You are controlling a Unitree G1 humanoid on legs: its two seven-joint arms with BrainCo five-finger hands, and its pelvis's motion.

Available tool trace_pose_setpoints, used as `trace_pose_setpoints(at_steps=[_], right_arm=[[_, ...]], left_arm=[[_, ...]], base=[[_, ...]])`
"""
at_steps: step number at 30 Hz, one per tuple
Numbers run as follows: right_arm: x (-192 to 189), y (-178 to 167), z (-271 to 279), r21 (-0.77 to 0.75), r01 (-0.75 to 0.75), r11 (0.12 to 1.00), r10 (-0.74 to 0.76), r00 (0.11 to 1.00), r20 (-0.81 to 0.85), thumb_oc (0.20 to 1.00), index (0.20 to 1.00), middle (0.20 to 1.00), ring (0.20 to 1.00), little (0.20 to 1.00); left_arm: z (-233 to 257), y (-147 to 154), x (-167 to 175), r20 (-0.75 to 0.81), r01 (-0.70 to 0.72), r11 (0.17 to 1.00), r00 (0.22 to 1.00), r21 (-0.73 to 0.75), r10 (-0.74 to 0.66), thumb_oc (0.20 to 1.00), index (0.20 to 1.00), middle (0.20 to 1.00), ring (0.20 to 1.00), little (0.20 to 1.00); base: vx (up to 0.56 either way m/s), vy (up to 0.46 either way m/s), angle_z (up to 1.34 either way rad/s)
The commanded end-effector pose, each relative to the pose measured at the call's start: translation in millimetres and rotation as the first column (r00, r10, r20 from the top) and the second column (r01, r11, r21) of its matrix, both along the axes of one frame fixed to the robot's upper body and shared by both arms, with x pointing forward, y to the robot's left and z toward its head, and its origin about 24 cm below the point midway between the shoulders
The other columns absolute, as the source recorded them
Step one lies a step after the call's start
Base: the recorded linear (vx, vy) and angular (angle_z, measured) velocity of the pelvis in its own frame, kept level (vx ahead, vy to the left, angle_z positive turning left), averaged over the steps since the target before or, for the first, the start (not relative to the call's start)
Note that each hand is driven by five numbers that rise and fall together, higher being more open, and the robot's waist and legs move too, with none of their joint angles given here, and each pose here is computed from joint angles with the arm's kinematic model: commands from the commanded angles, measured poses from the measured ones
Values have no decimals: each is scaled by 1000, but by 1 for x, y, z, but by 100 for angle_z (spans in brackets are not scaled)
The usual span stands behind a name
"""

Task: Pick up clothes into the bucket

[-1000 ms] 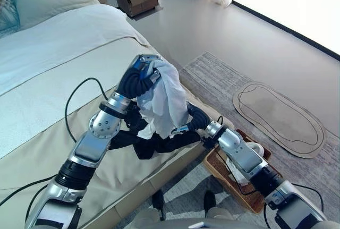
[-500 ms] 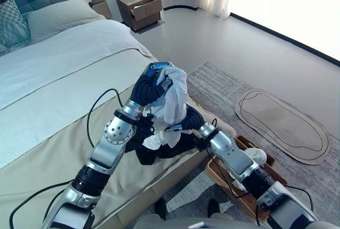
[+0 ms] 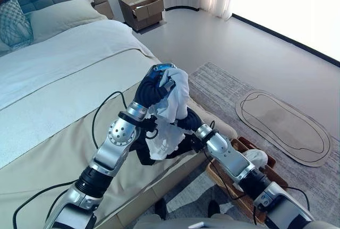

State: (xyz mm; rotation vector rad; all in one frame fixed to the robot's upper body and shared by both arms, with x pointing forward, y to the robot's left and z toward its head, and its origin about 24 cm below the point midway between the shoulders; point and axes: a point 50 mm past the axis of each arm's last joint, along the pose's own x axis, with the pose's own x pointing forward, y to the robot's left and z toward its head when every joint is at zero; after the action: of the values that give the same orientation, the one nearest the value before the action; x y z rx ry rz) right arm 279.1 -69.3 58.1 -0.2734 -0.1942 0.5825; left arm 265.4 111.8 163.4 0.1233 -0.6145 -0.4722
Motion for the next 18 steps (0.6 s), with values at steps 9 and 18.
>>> trace_pose_setpoints(at_steps=[9,18], right_arm=[[0,-85,8,184,393,901,-404,914,25,200,200,200,200,200],[-14,-159,28,288,646,707,-694,713,102,200,200,200,200,200]], left_arm=[[22,35,-7,85,-89,957,990,-275,117,200,200,200,200,200],[-61,58,-1,-226,-310,942,934,-129,276,1000,1000,1000,1000,1000]], base=[[11,-3,0],[0,-2,0]])
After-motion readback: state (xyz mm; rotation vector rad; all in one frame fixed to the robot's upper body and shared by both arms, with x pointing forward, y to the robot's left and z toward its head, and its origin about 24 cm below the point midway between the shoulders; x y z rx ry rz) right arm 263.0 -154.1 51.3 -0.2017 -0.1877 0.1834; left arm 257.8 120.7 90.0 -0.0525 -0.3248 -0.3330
